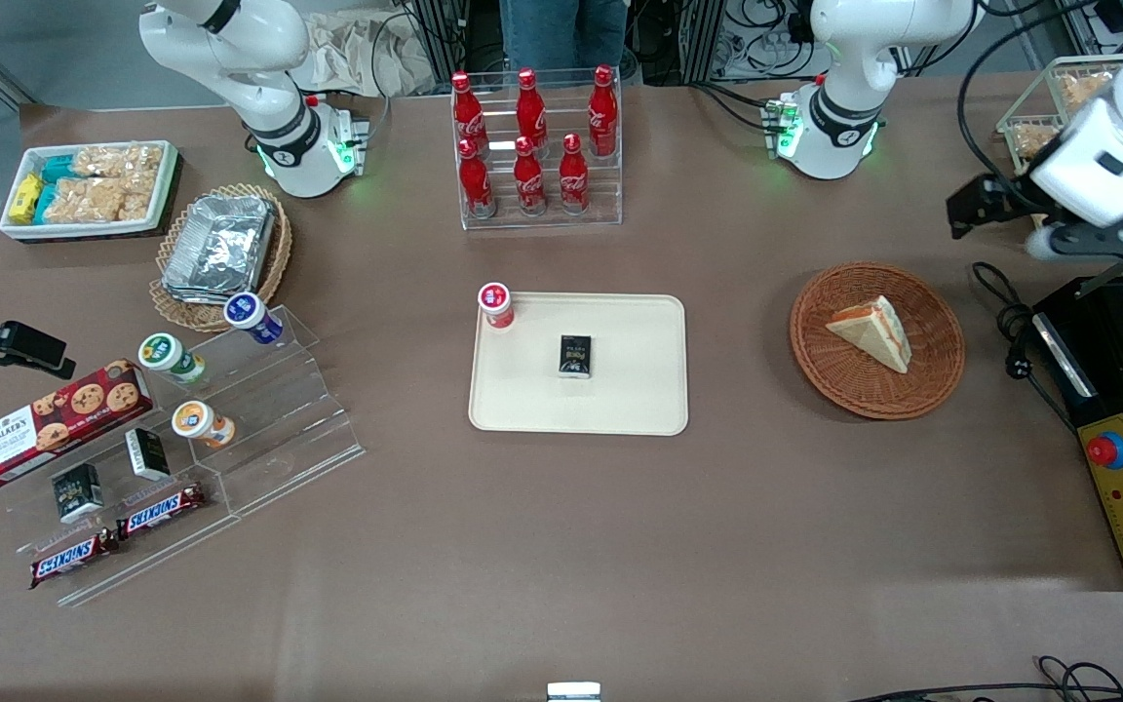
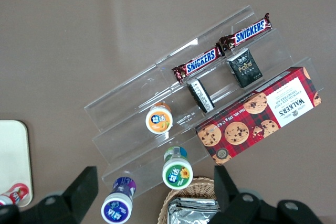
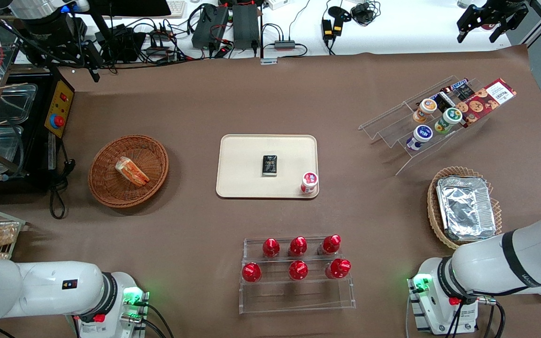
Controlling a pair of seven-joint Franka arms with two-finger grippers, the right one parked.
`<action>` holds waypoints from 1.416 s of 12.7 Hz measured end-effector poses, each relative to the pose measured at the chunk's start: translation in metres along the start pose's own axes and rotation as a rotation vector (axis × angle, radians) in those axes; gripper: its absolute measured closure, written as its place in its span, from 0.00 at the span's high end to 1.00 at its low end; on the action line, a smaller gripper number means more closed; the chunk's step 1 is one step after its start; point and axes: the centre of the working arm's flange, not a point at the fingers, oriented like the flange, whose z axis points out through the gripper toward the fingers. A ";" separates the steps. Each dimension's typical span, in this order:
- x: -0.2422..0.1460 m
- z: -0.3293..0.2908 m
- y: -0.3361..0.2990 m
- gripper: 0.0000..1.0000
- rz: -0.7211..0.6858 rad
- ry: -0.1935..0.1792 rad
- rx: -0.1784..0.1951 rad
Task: Place sandwich from basket to tray
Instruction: 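Move the left gripper down over the wrapped sandwich in the wicker basket, then close the left gripper on the sandwich and lift it from the basket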
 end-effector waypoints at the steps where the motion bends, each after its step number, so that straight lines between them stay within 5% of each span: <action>1: -0.002 0.003 -0.001 1.00 -0.098 0.007 -0.001; 6: -0.042 0.036 -0.020 1.00 -0.484 0.045 -0.049; 8: -0.054 0.058 -0.029 1.00 -0.574 0.024 -0.049; 15: -0.007 0.204 -0.021 1.00 -0.844 -0.045 -0.027; 18: 0.005 0.269 -0.019 1.00 -0.884 -0.012 -0.034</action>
